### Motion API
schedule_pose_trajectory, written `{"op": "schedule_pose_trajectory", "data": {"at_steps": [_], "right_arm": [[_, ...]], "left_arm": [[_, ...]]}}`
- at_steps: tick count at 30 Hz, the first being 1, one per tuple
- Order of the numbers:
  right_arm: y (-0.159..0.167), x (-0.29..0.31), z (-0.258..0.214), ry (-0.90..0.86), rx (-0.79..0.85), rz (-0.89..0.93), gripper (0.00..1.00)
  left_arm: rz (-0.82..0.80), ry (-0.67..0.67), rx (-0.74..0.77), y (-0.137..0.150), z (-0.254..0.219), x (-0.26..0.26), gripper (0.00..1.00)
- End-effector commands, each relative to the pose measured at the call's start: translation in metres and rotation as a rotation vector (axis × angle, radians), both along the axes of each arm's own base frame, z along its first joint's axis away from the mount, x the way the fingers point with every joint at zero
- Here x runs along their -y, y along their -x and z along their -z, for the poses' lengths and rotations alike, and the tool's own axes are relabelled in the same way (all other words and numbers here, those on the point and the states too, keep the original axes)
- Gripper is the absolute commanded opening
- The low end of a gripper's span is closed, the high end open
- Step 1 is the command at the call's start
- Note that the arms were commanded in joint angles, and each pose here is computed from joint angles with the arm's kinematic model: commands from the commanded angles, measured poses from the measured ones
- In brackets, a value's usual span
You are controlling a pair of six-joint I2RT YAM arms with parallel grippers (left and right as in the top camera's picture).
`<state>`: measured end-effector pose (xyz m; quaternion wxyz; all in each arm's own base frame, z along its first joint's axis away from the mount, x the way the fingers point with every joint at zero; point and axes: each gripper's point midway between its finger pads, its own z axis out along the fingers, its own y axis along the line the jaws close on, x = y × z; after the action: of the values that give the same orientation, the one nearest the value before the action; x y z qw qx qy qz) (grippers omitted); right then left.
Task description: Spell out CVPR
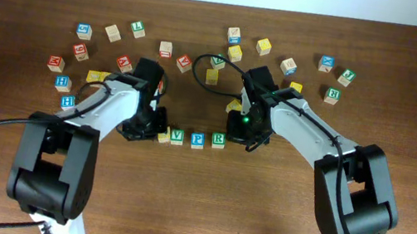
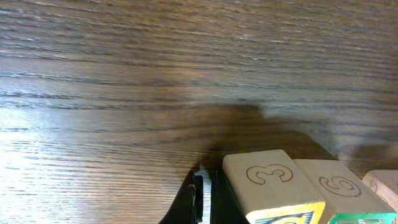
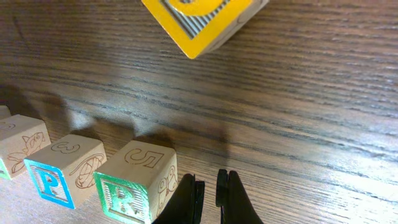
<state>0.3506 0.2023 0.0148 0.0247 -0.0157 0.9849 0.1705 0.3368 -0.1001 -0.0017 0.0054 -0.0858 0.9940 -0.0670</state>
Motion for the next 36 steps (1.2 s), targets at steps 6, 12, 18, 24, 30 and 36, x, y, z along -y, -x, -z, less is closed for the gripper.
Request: {"op": "schedule_pose_trajectory", "data": {"at_steps": [6,12,18,24,30,36], "right_arm": [[0.003,-0.011,0.004,-0.009,0.004,-0.019,0.04],[0.009,-0.033,0.002,-0.025,0.024,-0.051,0.04],[0.015,-0.039,0.001,-0.055,-0.023,-0.005,0.04],[0.020,-0.046,0.000,-0.069,-0.047,0.018,0.04],[0.020,-0.046,-0.001,-0.075,-0.060,0.043,0.04],[0.012,-0.009,0.005,0.009,-0.072,0.104,0.04]], "left_arm": [[0.022,0.007,-0.015,0.002,0.011,0.003,0.00],[0.081,0.004,-0.024,0.006,0.011,0.006,0.00],[0.132,-0.002,-0.023,0.012,0.011,0.022,0.00],[0.221,-0.004,-0.027,0.016,0.011,0.021,0.00],[0.298,-0.004,-0.046,0.022,0.011,0.018,0.00],[0.126,0.000,-0.035,-0.004,-0.011,-0.012,0.00]]}}
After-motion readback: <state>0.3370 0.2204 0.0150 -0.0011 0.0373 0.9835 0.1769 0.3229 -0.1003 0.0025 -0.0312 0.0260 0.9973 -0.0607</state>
